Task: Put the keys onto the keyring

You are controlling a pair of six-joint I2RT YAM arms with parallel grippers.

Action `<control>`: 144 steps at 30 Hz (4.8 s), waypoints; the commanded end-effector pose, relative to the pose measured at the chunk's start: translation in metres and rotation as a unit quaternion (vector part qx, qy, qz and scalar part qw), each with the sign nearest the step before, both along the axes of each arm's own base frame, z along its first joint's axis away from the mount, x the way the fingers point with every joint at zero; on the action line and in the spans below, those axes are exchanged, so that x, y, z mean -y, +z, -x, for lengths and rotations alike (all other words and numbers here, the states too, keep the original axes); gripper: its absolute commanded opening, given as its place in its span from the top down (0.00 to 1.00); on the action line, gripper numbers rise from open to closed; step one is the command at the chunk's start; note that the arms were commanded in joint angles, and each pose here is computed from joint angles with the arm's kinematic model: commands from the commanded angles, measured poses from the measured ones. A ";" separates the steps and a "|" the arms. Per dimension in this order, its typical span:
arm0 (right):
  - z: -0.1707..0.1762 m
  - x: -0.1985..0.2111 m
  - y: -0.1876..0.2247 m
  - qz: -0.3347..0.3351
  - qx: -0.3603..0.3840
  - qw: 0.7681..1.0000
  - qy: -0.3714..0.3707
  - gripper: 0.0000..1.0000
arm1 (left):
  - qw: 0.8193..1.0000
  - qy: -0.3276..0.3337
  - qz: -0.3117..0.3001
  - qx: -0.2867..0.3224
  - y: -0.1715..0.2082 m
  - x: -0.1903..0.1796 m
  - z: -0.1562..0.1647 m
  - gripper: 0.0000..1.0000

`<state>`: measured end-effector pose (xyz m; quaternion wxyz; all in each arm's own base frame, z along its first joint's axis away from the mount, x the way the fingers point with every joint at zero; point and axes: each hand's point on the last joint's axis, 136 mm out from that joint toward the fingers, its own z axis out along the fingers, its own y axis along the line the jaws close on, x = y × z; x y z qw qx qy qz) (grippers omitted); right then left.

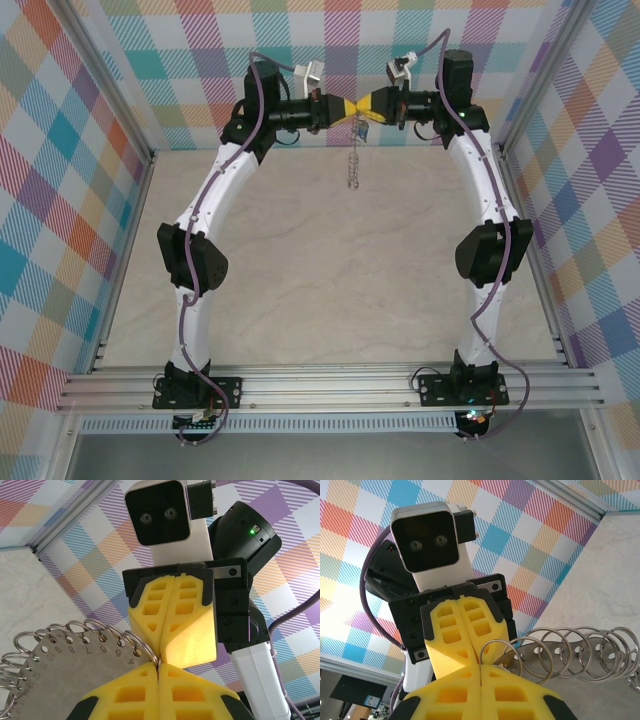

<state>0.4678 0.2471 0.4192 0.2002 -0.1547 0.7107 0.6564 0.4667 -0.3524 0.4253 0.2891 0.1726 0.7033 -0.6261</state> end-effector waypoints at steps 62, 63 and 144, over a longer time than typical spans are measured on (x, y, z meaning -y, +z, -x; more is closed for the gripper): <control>0.026 0.043 -0.011 0.106 0.115 0.964 -0.214 0.51 | 0.998 0.031 0.056 0.019 0.055 0.007 0.011 1.00; 0.025 0.043 -0.012 0.107 0.115 0.964 -0.214 0.51 | 0.998 0.031 0.057 0.019 0.056 0.007 0.011 1.00; 0.049 0.012 -0.018 0.077 0.080 0.989 -0.098 0.54 | 0.995 0.038 0.094 0.011 0.055 0.006 -0.009 1.00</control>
